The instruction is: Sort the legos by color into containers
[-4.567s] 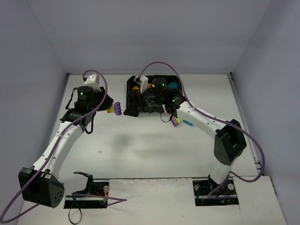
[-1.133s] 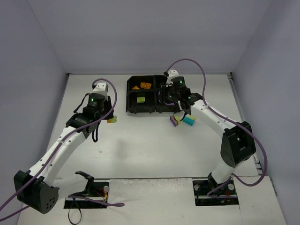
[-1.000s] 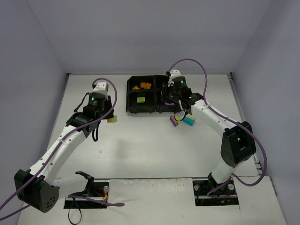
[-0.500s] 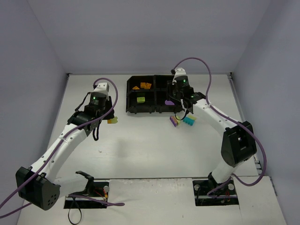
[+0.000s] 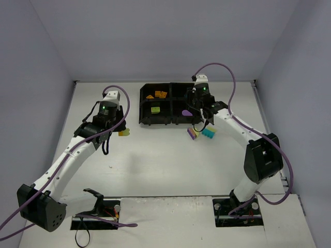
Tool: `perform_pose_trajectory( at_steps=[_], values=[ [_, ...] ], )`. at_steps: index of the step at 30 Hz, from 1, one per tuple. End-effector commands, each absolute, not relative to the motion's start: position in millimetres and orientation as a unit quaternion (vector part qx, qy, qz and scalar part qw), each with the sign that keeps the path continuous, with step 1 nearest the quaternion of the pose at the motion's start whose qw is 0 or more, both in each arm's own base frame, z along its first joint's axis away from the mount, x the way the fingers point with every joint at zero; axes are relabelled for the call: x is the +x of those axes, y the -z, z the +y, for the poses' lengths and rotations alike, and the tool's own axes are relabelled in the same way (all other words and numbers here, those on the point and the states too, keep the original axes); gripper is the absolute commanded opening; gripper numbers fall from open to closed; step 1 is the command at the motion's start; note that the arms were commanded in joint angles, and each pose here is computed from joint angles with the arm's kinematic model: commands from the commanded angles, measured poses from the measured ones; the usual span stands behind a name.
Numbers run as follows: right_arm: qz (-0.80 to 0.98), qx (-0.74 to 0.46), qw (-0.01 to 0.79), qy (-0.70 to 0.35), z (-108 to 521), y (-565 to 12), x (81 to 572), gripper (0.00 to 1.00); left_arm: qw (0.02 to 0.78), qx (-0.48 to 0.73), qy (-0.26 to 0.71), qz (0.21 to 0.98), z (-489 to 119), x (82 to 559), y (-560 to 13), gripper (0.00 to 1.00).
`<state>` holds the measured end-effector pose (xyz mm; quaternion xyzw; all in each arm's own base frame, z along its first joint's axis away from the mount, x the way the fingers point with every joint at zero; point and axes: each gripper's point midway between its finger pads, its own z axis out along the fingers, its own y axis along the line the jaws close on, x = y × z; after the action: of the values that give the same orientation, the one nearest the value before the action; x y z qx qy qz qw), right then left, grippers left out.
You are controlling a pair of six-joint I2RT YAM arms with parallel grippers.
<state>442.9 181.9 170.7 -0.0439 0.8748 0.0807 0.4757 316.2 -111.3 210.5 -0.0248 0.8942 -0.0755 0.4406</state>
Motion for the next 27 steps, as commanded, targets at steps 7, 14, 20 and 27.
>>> perform_pose_trajectory(
  at_steps=[7,14,20,27],
  values=[
    [0.855,0.004,0.512,-0.075,175,-191,471,0.00,0.481,-0.038,0.092,0.871,-113,326,-248,0.15],
    [0.858,0.009,0.508,-0.072,177,-181,481,0.00,0.482,-0.039,0.088,0.871,-110,325,-249,0.15],
    [0.862,0.006,0.499,-0.085,185,-174,484,0.00,0.484,-0.040,0.086,0.870,-108,321,-248,0.15],
    [0.870,0.006,0.485,-0.085,188,-157,486,0.04,0.481,-0.039,0.084,0.872,-107,320,-245,0.15]
  ],
)
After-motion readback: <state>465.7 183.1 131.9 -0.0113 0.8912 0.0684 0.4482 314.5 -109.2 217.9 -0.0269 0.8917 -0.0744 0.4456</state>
